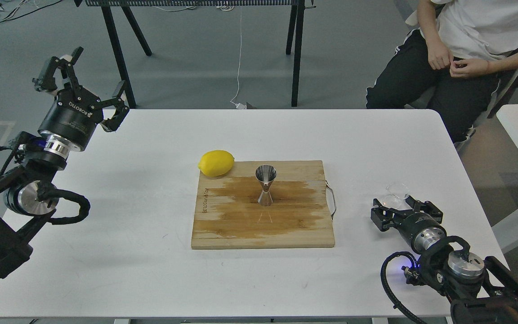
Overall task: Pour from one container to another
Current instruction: 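Grasp the small clear glass cup with the right gripper, then carry the clear cup to just beside the jigger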
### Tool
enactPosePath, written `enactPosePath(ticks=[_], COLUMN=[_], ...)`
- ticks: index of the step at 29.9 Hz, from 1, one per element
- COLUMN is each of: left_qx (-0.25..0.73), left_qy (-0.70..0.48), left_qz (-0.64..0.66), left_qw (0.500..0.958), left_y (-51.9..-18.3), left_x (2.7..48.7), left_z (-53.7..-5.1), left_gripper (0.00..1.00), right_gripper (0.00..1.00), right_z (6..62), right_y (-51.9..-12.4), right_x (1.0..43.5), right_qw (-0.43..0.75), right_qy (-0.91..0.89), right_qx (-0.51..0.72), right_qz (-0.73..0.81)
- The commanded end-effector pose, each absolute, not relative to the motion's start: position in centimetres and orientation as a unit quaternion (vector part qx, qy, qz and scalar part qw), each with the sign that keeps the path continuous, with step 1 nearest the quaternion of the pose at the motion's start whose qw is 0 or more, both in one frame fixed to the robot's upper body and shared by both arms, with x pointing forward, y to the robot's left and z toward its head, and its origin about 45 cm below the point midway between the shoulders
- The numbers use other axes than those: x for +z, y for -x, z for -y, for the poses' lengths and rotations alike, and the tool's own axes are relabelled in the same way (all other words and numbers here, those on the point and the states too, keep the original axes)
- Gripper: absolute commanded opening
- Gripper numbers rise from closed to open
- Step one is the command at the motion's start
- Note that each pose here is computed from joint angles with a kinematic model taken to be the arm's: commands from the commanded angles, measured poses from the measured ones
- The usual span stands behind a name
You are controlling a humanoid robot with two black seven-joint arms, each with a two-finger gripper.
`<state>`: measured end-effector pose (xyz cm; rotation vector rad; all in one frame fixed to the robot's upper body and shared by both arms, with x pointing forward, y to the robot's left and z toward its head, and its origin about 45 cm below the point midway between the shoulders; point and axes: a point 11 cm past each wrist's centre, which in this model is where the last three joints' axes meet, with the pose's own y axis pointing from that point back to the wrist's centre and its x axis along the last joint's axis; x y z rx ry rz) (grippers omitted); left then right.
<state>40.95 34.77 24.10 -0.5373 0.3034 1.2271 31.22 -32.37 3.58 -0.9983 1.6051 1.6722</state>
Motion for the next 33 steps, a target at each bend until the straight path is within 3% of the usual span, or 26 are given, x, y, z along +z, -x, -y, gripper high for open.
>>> enactPosePath(ticks=[1, 3, 6, 9, 13, 22, 33], left_qx=[0.567, 0.566, 0.567, 0.568, 0.568, 0.570, 0.572], left_qy=[0.248, 0.248, 0.249, 0.249, 0.249, 0.249, 0.249], left_qz=[-0.138, -0.138, -0.136, -0.135, -0.135, -0.133, -0.133], left_qw=[0.773, 0.774, 0.773, 0.773, 0.772, 0.772, 0.770], left_y=[-41.0, -41.0, -41.1, -41.1, -41.1, -41.1, -41.1], left_x=[24.3, 24.3, 24.5, 24.5, 24.6, 24.7, 24.5], left_z=[-34.9, -34.9, -35.0, -35.1, -35.2, -35.3, -35.3], left_gripper=[1.00, 1.00, 1.00, 1.00, 1.00, 1.00, 1.00], right_gripper=[0.65, 0.58, 0.56, 0.43, 0.34, 0.32, 0.32], right_z=[32.8, 33.3, 33.4, 33.3, 33.0, 30.3, 24.6], right_y=[-31.9, -31.8, -32.1, -32.2, -32.3, -32.5, -33.8], right_x=[3.7, 3.1, 3.2, 3.3, 3.6, 8.7, 16.0], right_qw=[0.301, 0.298, 0.300, 0.299, 0.303, 0.316, 0.221], right_qy=[0.377, 0.368, 0.367, 0.369, 0.375, 0.449, 0.528], right_qx=[0.629, 0.628, 0.627, 0.630, 0.630, 0.628, 0.603], right_qz=[-0.610, -0.618, -0.618, -0.615, -0.609, -0.552, -0.555])
